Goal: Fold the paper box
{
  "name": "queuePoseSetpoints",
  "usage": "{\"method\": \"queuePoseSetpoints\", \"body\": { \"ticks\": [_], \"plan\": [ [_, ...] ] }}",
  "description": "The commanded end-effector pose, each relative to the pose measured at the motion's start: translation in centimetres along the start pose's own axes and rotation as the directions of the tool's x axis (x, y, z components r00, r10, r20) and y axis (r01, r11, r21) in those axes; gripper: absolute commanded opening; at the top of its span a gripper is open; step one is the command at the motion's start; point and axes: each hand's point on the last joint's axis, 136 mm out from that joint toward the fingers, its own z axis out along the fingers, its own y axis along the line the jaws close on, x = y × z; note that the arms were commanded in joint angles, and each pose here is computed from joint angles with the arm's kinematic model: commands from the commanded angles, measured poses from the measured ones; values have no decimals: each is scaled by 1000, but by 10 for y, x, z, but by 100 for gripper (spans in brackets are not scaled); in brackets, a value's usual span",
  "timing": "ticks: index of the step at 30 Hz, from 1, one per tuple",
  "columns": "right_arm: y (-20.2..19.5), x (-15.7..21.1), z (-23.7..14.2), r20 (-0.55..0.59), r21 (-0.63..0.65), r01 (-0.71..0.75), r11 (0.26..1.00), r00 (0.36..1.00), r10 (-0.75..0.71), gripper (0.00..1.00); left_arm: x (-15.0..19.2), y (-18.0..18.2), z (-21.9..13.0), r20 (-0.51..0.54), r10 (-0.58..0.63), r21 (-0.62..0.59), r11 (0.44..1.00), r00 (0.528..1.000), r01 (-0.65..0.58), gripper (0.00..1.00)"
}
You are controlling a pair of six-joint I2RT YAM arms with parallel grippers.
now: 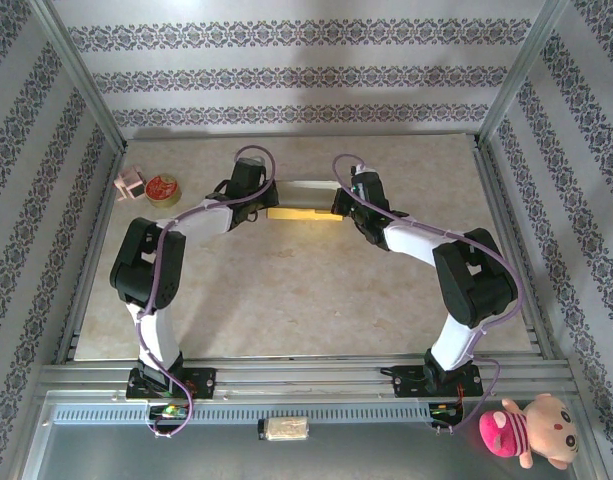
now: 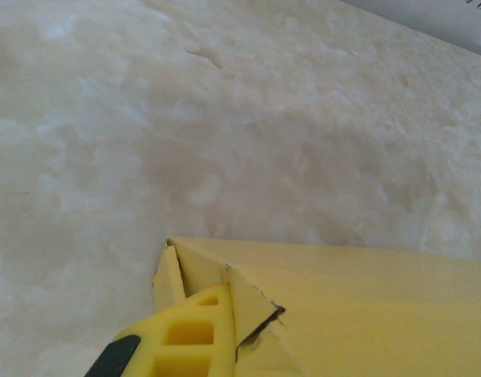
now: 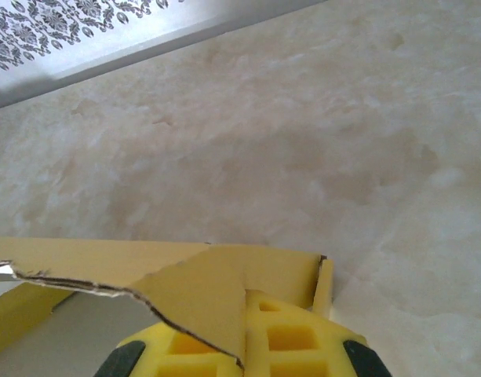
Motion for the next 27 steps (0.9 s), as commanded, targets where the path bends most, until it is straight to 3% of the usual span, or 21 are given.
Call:
{"method": "queuePoseSetpoints", "body": {
  "ticks": [1, 6, 27],
  "plan": [
    [-13, 45, 5, -119, 37, 1, 999, 993, 3, 1, 19, -19, -10, -65, -50, 84, 995, 997, 56, 10],
    [-12, 49, -3, -127, 33, 32, 999, 992, -28, 6, 24, -19, -18, -69, -50, 98, 994, 996, 57, 29],
    [-17, 68, 1, -156, 88, 125, 988, 982, -110, 6, 49, -26, -72, -9, -22, 183, 983, 1000, 23, 64]
  ]
}}
